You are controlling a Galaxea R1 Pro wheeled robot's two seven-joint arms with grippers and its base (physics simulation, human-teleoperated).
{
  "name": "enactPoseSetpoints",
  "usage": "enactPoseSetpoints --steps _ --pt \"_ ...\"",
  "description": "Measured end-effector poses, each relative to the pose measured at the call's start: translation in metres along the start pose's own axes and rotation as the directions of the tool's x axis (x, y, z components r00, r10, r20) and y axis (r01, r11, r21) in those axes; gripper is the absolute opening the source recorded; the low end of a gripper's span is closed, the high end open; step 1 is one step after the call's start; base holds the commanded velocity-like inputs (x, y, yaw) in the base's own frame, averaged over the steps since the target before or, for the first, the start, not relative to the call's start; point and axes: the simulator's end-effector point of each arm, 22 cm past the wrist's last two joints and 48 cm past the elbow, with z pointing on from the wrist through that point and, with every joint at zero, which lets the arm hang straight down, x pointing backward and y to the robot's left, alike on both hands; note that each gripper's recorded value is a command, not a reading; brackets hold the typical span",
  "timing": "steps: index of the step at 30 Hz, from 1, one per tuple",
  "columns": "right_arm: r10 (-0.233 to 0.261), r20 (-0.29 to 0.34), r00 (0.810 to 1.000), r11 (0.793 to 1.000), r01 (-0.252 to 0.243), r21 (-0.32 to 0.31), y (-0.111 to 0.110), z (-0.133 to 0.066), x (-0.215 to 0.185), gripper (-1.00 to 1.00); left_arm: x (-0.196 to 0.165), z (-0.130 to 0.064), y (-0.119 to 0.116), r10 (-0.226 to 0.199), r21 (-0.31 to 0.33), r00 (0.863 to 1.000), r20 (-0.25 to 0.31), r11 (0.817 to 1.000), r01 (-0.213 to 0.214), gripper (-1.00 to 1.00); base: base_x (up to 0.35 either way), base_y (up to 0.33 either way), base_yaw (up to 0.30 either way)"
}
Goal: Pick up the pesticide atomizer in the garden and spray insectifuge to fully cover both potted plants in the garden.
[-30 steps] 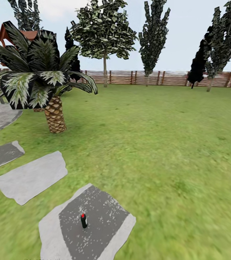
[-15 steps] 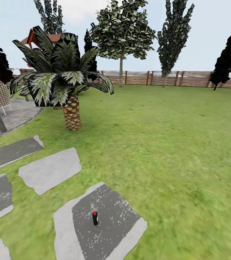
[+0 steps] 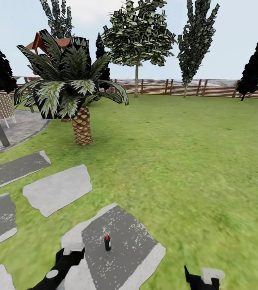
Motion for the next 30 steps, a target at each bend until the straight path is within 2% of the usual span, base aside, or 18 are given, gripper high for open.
enactPoseSetpoints --steps 3,5,8,11,14,19,30 --pt "0.008 0.067 0.998 1.000 -0.007 -0.005 0.005 0.016 -0.041 1.00 -0.033 0.010 -0.005 -0.006 0.003 1.000 0.029 1.000 0.006 1.00 0.000 0.000 0.000" --pt "0.015 0.127 0.992 1.000 -0.014 -0.010 0.009 0.031 -0.081 1.00 -0.061 0.021 -0.009 -0.009 0.004 1.000 0.001 1.000 0.009 1.00 0.000 0.000 0.000" --pt "0.017 0.148 0.989 1.000 -0.015 -0.011 0.010 0.036 -0.095 1.00 -0.074 0.027 -0.008 -0.014 0.000 0.999 -0.030 1.000 0.014 1.00 0.000 0.000 0.000" --pt "0.016 0.157 0.987 1.000 -0.014 -0.014 0.011 0.037 -0.100 1.00 -0.077 0.028 -0.008 -0.013 0.000 0.999 -0.034 1.000 0.013 1.00 0.000 0.000 0.000" --pt "0.010 0.159 0.987 1.000 -0.006 -0.020 0.014 0.038 -0.101 1.00 -0.085 0.028 -0.008 -0.008 0.002 1.000 0.000 1.000 0.008 1.00 0.000 0.000 0.000" --pt "-0.041 0.161 0.986 0.997 0.051 -0.057 0.032 0.037 -0.101 1.00 -0.096 0.028 -0.007 -0.005 0.001 0.999 0.046 1.000 0.005 1.00 0.001 0.000 0.000" --pt "-0.055 0.161 0.985 0.996 0.065 -0.063 0.033 0.037 -0.101 1.00 -0.096 0.028 -0.008 -0.013 0.006 0.999 0.051 1.000 0.013 1.00 0.083 -0.209 0.011"
